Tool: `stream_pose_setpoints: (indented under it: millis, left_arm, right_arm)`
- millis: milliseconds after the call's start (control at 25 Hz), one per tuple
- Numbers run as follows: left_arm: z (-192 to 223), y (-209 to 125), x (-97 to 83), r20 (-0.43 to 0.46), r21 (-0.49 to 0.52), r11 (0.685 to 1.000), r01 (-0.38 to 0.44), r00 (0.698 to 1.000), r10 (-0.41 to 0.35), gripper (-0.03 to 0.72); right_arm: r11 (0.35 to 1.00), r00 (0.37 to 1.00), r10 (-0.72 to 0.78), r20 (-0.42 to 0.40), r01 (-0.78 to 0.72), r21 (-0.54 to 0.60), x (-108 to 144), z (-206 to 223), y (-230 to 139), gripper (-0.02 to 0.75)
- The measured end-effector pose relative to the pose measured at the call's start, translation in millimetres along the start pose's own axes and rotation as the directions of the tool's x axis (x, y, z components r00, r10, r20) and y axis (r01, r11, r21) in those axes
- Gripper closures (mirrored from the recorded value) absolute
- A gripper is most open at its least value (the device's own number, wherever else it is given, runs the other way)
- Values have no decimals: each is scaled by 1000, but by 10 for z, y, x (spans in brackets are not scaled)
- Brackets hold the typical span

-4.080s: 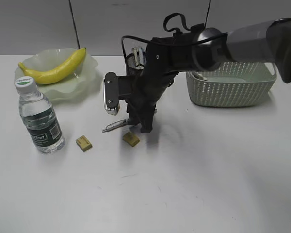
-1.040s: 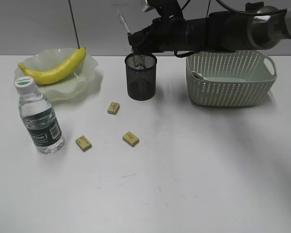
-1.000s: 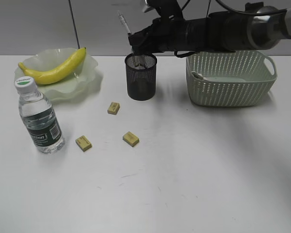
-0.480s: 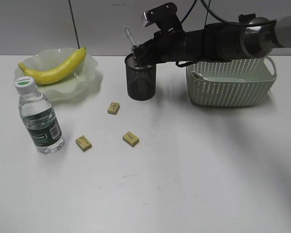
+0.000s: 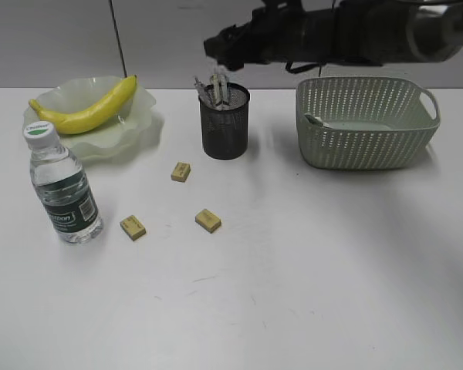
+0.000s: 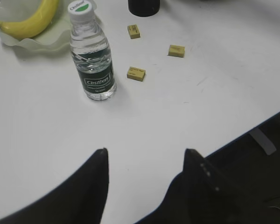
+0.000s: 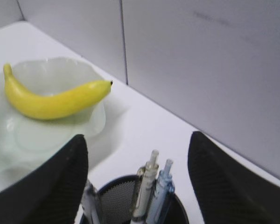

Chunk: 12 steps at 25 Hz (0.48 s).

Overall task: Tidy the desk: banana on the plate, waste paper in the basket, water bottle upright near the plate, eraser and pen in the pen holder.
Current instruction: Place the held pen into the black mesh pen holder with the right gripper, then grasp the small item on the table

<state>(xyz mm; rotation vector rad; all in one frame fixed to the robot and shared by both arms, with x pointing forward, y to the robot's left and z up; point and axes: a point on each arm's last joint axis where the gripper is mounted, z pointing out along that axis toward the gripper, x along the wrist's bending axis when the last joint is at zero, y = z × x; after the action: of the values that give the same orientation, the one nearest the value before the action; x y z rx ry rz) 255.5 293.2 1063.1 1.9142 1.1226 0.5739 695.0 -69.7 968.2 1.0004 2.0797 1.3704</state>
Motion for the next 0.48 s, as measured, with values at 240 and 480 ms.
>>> stream_pose_setpoints:
  millis: [240,480]
  left_arm:
    - [0,0,0,0,0,1000,0,1000,0,304]
    - [0,0,0,0,0,1000,0,1000,0,304]
  right_arm:
    - [997,1000,-24,-2,23,-74,63,-386,510,205]
    - [987,986,-113,-123,126,100,219,-672,598,205]
